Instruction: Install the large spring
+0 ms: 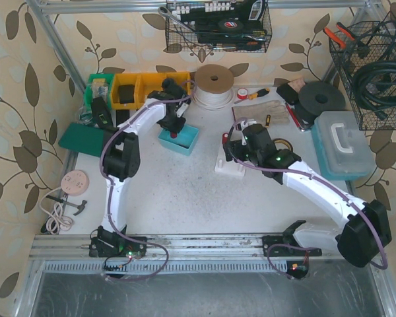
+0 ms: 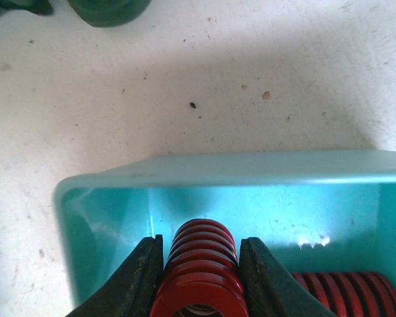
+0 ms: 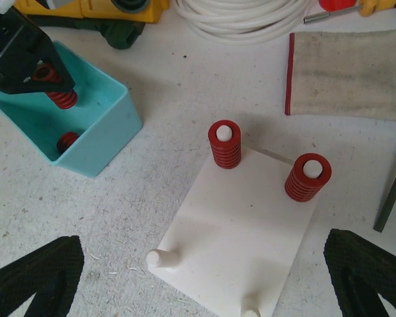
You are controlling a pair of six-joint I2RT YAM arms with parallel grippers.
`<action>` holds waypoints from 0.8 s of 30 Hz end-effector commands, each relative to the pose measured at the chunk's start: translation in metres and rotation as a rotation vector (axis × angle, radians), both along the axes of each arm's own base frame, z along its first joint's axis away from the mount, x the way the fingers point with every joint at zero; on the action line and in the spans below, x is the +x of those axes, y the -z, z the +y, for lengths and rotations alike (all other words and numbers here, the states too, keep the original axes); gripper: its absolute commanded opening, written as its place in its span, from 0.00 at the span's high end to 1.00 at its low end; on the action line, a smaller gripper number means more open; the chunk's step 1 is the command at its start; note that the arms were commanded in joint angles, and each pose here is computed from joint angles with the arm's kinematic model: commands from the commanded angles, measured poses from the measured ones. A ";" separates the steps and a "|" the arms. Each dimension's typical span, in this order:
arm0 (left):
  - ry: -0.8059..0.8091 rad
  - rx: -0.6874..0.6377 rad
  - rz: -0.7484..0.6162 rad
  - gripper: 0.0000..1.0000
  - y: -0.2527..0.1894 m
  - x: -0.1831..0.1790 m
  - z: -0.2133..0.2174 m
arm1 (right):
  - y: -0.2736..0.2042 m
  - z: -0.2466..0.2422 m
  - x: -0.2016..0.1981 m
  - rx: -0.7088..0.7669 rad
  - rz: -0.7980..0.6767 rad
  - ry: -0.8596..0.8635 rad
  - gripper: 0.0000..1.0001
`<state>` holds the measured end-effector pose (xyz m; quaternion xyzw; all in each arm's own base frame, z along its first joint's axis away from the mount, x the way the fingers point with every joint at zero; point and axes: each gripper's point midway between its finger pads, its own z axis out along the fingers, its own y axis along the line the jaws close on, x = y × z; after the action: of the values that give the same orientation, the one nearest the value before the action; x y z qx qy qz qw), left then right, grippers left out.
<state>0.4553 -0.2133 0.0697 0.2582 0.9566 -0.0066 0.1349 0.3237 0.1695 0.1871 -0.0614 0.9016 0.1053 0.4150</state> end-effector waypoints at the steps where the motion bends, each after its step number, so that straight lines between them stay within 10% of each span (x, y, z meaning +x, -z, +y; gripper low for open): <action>1: 0.001 -0.067 -0.110 0.90 -0.072 0.004 0.001 | -0.016 -0.003 0.002 0.014 -0.062 0.018 0.02; 24: 0.256 -0.214 -0.184 0.94 -0.161 -0.108 -0.089 | 0.022 -0.142 0.006 0.047 0.065 0.635 0.01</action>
<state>0.3802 -0.2757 0.2127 0.3334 0.9119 -0.0741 0.2278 0.3375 0.0622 0.1864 0.1546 0.8891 0.0141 0.4305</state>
